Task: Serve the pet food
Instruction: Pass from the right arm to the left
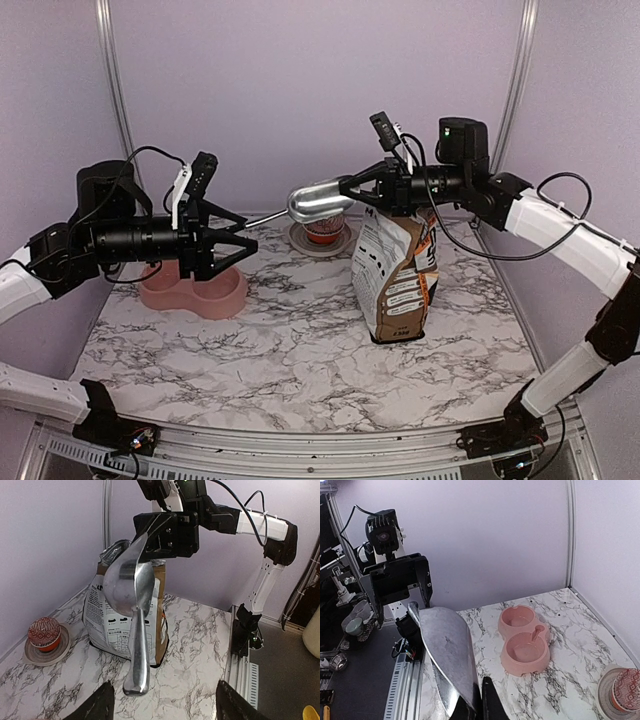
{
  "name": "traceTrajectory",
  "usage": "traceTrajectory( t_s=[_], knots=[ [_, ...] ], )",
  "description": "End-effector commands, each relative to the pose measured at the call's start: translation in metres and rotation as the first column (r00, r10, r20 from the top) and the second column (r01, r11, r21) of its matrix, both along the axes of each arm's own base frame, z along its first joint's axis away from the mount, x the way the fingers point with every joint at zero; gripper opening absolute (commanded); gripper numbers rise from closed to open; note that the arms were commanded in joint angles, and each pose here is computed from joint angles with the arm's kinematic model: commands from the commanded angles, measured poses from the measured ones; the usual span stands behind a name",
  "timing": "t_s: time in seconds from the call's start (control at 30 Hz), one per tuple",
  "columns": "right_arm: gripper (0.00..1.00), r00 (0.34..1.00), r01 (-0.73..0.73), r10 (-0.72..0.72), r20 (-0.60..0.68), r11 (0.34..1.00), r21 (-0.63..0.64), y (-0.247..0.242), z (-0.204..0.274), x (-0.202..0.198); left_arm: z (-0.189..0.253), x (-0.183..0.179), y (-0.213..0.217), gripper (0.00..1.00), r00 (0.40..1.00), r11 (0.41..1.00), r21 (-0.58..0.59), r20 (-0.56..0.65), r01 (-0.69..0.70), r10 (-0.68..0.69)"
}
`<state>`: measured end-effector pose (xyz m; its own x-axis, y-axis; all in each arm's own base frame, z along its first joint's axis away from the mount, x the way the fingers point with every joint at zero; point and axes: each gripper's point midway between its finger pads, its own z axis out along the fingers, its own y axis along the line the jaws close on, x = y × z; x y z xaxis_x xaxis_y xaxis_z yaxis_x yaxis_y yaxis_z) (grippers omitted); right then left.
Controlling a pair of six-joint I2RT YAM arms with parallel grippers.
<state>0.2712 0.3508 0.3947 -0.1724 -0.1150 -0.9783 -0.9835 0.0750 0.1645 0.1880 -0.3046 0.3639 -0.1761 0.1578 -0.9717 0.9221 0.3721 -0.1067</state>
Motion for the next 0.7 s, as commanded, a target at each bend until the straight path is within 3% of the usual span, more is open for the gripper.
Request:
traceTrajectory(
  t_s=[0.0, 0.27, 0.67],
  knots=[
    [0.0, 0.996, -0.052, 0.044, 0.08, 0.993, 0.103, -0.006, 0.038, -0.018, 0.048, 0.001, -0.008, 0.67, 0.998, 0.981, -0.183, 0.03, 0.058, -0.054],
    [0.0, 0.998, -0.042, 0.034, 0.053, 0.986, 0.158, -0.008, 0.052, -0.02, 0.063, 0.009, -0.015, 0.52, 0.997, 0.961, -0.27, 0.049, 0.064, -0.052],
    [0.0, 0.999, -0.02, 0.024, -0.024, 0.985, 0.171, -0.005, 0.048, -0.014, 0.068, 0.013, -0.025, 0.41, 0.995, 0.953, -0.289, 0.057, 0.093, -0.079]
  ],
)
